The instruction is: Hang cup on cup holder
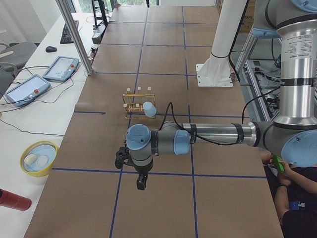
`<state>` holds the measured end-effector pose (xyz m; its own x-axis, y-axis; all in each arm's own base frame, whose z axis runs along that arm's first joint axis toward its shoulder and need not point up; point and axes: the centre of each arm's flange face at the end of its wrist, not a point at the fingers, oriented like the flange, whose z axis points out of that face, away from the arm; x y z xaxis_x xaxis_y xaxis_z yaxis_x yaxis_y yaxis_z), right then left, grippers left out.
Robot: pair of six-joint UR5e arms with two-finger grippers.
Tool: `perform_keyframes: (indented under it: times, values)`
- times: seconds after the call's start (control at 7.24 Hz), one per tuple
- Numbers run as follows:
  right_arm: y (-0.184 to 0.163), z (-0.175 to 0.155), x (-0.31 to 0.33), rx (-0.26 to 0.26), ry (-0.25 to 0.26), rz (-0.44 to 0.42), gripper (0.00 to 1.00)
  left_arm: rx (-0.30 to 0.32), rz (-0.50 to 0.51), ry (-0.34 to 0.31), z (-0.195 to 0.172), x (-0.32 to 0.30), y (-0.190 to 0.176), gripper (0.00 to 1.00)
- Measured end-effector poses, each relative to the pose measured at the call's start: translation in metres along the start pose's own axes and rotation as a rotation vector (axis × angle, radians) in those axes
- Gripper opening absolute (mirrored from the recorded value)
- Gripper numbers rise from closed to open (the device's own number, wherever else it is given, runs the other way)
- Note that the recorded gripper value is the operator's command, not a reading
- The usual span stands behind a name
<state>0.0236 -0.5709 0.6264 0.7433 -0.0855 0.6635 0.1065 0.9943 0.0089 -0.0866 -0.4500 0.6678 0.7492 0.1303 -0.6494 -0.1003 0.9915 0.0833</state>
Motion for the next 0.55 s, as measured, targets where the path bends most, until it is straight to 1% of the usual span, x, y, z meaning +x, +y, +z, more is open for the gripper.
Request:
perform_keyframes:
  times: [0.55]
  values:
    - [0.0000,0.0000,0.0000,0.000,0.000,0.000,1.00,0.004,0.003,0.001,-0.0014,0.0011,-0.0006,1.00]
